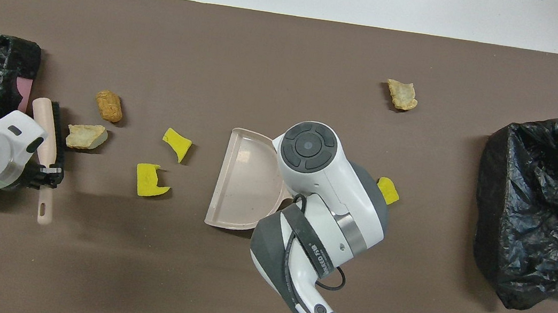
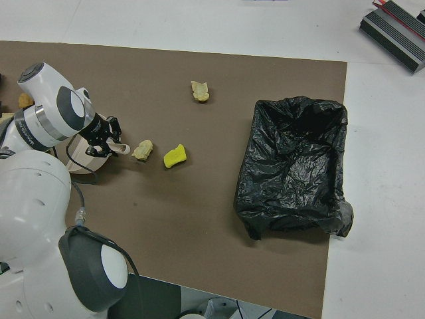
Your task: Sweep and dump trash in bin
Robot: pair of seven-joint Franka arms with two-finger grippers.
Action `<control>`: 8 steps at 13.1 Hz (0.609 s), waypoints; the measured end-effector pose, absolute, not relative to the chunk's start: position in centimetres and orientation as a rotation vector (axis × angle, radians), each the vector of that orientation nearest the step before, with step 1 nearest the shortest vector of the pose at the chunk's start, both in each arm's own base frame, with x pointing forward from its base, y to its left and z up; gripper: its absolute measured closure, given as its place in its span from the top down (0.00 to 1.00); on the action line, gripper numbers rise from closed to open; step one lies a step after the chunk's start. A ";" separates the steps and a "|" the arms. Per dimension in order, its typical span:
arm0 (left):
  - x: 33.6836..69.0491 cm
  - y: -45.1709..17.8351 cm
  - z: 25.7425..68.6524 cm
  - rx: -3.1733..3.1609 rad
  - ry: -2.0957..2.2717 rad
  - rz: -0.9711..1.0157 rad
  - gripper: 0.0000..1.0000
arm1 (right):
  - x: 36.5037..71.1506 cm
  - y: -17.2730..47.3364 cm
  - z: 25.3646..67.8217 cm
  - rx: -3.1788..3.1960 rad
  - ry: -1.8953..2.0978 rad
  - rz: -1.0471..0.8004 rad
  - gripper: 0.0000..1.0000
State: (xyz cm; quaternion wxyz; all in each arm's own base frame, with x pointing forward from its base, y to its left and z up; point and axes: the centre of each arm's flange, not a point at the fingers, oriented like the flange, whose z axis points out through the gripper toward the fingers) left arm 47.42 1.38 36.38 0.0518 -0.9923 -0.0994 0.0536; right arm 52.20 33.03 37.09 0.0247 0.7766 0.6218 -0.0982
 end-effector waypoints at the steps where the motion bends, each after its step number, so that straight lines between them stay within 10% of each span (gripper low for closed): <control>1: 47.1 1.3 36.0 -3.018 -0.290 0.178 0.26 | 52.2 33.0 37.1 2.402 1.923 -0.304 0.32; 8: 46.5 -6.2 35.0 -3.044 -0.083 0.177 0.26 | 51.9 33.3 37.1 2.394 1.932 -0.306 0.32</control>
